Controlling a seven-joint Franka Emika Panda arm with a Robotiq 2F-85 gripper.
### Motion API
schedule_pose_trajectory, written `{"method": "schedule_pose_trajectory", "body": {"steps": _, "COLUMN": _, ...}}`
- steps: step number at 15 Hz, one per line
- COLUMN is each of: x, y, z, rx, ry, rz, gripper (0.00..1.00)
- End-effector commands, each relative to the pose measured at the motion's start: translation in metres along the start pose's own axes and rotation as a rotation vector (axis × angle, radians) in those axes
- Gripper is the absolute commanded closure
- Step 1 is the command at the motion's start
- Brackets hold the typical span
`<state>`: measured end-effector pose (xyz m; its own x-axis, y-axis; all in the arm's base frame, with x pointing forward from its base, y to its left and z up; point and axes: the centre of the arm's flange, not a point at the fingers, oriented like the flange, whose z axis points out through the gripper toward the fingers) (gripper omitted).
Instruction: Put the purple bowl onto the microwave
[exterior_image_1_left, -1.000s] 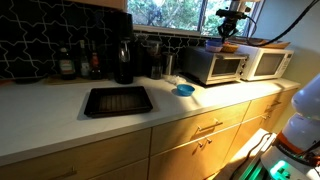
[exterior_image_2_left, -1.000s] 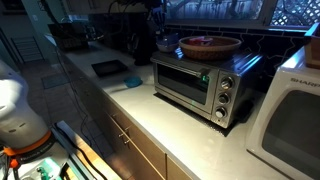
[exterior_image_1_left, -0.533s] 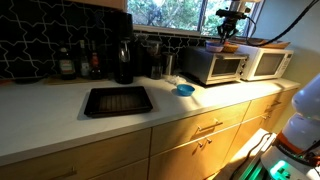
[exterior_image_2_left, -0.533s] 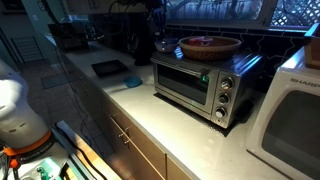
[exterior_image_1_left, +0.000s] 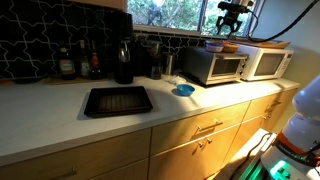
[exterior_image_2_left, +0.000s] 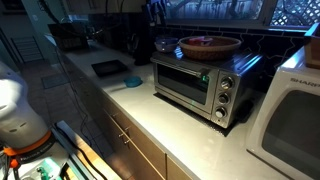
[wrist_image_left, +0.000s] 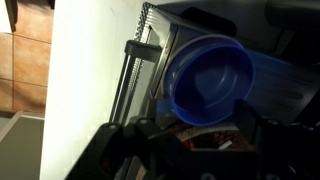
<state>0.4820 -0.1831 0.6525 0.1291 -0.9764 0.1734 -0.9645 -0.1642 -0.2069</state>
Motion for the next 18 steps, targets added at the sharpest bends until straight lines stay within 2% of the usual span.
{"method": "schedule_pose_trajectory", "body": {"steps": 1, "x": -0.032, "y": 0.026, "z": -0.019, "rx": 0.074, "ry": 0.037, "rz": -0.169, "gripper": 0.0}}
{"method": "schedule_pose_trajectory", "body": {"steps": 6, "x": -0.084, "y": 0.063, "z": -0.043, "rx": 0.134, "ry": 0.04, "rz": -0.444, "gripper": 0.0}}
{"method": "schedule_pose_trajectory", "body": {"steps": 12, "x": -0.107, "y": 0.099, "z": -0.042, "rx": 0.164, "ry": 0.038, "rz": -0.782, "gripper": 0.0}}
{"method": "schedule_pose_trajectory", "body": {"steps": 13, "x": -0.102, "y": 0.076, "z": -0.054, "rx": 0.133, "ry": 0.045, "rz": -0.692, "gripper": 0.0}}
{"method": "schedule_pose_trajectory", "body": {"steps": 15, "x": -0.105, "y": 0.085, "z": -0.05, "rx": 0.134, "ry": 0.046, "rz": -0.749, "gripper": 0.0}}
{"method": "schedule_pose_trajectory", "body": {"steps": 18, "x": -0.106, "y": 0.087, "z": -0.048, "rx": 0.137, "ry": 0.048, "rz": -0.766, "gripper": 0.0}}
